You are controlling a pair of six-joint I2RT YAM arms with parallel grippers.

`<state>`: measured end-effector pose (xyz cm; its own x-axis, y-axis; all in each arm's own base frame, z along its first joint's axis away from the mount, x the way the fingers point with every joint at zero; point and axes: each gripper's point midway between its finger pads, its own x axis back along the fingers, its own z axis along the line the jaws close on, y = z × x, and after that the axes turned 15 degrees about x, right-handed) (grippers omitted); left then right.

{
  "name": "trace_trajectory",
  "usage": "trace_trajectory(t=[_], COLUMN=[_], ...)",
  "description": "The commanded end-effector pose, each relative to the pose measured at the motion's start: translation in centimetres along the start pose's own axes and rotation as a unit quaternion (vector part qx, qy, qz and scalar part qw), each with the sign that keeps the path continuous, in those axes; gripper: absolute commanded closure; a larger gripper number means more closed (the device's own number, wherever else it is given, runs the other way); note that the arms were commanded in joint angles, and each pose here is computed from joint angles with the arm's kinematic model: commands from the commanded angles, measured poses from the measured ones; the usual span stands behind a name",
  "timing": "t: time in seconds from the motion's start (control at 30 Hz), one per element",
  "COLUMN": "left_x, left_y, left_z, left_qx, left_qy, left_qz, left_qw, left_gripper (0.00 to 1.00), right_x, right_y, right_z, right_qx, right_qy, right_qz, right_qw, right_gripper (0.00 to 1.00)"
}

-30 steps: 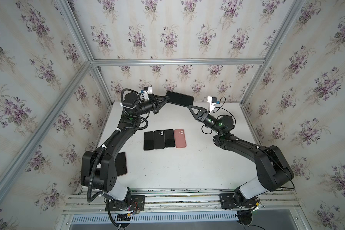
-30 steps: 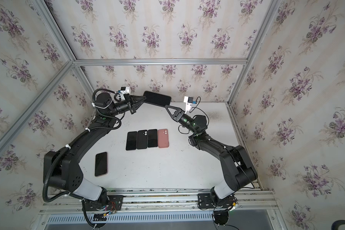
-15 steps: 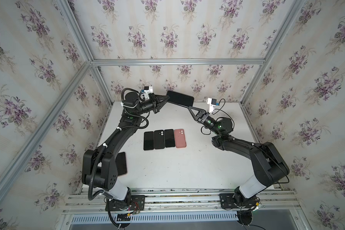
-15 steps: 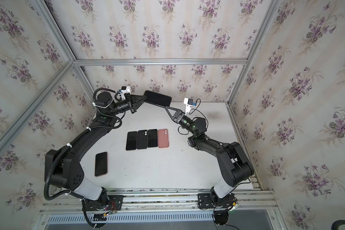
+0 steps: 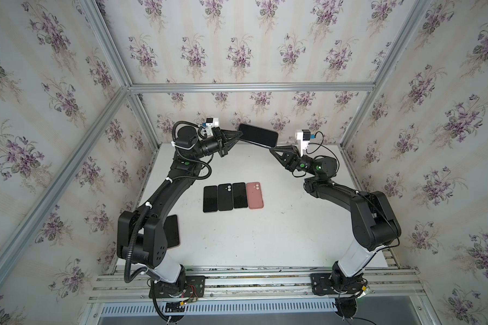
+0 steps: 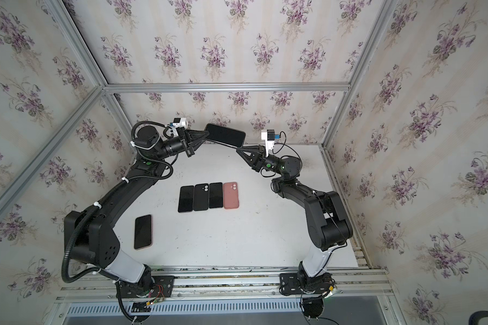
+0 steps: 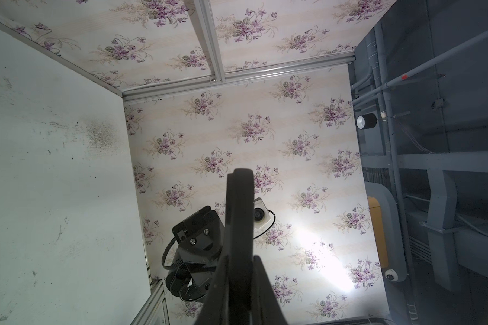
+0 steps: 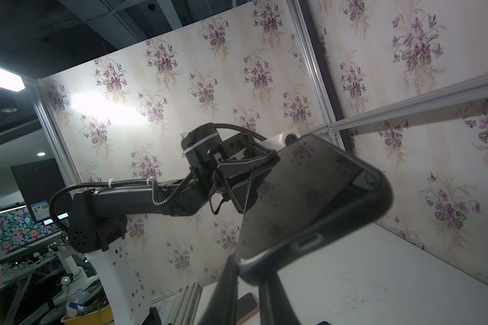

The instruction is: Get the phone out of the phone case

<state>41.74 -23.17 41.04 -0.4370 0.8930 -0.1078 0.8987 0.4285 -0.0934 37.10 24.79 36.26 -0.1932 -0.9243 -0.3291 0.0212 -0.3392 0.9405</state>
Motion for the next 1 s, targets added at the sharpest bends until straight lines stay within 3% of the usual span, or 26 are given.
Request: trace_trajectory(t=[0.0,0.17,0.27,0.33,0.4,0.5,0.6,0.7,0.77,0.87,0.93,0.97], left_x=[0.2,0.0,0.1,0.3,0.5,1.6,2.7,4.2,5.0,5.6,5.7,5.7], left_y=[-2.7,-3.2,-3.4,-3.6,-4.1,-4.6,-5.4,-6.4,-8.1,-10.4,-11.7,-12.3], left_z=[-3.4,-5.3,-5.1,-4.7,-3.9,-1.7,-0.2,2.0,3.9,5.7,5.9,5.8], left_qx=[-0.01,-0.022,-0.031,-0.056,-0.104,-0.196,-0.267,-0.359,-0.437,-0.527,-0.556,-0.562], left_qy=[-0.036,-0.048,-0.038,-0.019,0.022,0.112,0.153,0.216,0.266,0.311,0.311,0.302], left_qz=[0.055,0.066,0.071,0.076,0.088,0.086,0.098,0.12,0.16,0.213,0.239,0.246], left_qw=[0.998,0.996,0.996,0.995,0.99,0.97,0.946,0.9,0.844,0.762,0.733,0.729], left_gripper=[1.0,1.0,1.0,1.0,1.0,1.0,1.0,1.0,1.0,1.0,1.0,1.0], right_x=[0.2,1.0,1.6,2.9,5.0,8.2,10.2,10.9,11.3,11.0,10.9,10.9], right_y=[-1.0,-2.7,-3.3,-2.9,-2.8,-3.6,-4.3,-5.3,-6.0,-7.0,-8.3,-9.0], right_z=[-1.0,-1.5,-2.5,-2.9,-3.3,-3.0,-1.2,1.1,2.6,5.3,7.3,8.4], right_qx=[0.013,0.032,0.048,0.062,0.067,0.074,0.135,0.175,0.182,0.169,0.172,0.179], right_qy=[-0.013,-0.037,-0.087,-0.132,-0.171,-0.214,-0.224,-0.181,-0.144,-0.071,-0.022,0.006], right_qz=[0.012,0.026,0.047,0.044,0.053,0.115,0.208,0.285,0.322,0.341,0.365,0.377], right_qw=[1.0,0.998,0.994,0.988,0.982,0.967,0.943,0.925,0.918,0.922,0.915,0.909], right_gripper=[0.93,0.96,0.94,0.78,0.69,0.58,0.49,0.47,0.48,0.49,0.5,0.5])
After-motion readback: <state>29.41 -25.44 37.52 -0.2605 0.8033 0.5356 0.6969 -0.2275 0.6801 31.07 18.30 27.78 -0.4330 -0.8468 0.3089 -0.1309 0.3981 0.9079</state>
